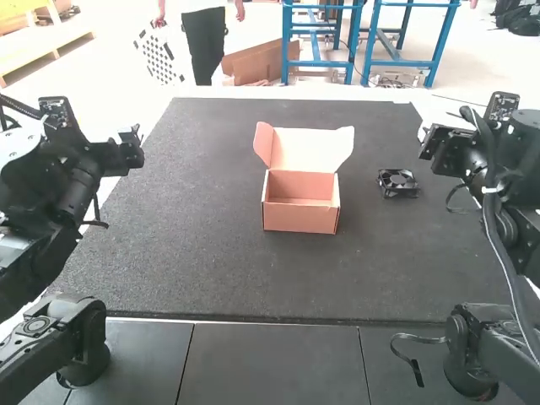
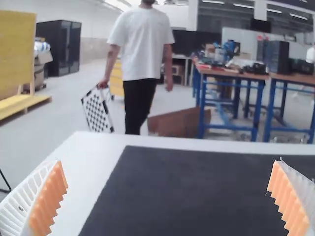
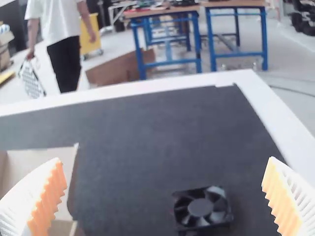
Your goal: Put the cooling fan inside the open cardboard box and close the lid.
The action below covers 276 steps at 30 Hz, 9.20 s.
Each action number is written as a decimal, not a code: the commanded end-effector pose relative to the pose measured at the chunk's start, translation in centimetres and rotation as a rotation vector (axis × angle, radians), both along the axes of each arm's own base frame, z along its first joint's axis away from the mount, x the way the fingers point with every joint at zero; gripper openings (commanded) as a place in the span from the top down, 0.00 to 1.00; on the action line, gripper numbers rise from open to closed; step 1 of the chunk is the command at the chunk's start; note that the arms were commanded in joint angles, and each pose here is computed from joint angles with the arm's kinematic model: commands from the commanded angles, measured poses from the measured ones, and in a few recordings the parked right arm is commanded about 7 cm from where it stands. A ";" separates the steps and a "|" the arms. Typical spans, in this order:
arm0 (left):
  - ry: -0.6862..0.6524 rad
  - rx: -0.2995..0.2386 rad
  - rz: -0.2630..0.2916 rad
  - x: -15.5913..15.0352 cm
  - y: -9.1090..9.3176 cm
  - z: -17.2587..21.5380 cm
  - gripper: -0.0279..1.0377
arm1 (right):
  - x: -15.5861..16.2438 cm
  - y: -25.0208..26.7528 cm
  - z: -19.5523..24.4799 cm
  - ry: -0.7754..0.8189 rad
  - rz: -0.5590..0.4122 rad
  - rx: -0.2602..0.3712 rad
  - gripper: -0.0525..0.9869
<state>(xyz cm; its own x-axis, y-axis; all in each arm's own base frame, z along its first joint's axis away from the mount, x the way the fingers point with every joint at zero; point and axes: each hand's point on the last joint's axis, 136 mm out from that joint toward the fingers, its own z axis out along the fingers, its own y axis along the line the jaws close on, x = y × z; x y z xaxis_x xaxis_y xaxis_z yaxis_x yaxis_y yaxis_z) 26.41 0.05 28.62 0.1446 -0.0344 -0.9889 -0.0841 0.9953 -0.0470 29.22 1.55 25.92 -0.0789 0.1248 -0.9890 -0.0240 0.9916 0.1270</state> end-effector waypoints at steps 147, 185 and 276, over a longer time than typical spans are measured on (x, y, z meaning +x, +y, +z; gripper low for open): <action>0.722 0.071 -0.075 8.5 -3.1 -5.8 0.06 | 21.0 -9.3 -27.6 1.315 0.156 -0.125 0.61; 0.697 0.187 -0.117 8.1 -3.4 -6.1 0.06 | 15.8 -4.4 -6.3 0.975 0.195 0.093 0.96; 0.668 0.028 -0.133 5.2 -3.6 -4.4 0.06 | 7.9 20.6 -17.6 1.055 0.199 0.297 0.96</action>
<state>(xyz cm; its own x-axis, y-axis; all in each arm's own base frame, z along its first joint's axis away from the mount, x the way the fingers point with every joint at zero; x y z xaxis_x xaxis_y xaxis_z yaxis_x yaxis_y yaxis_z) 31.82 -3.54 22.95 -0.5308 0.0337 -0.8468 0.0370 0.9992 0.0165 36.80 21.59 8.29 -0.9109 0.2538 -0.3254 0.1036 0.9039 0.4149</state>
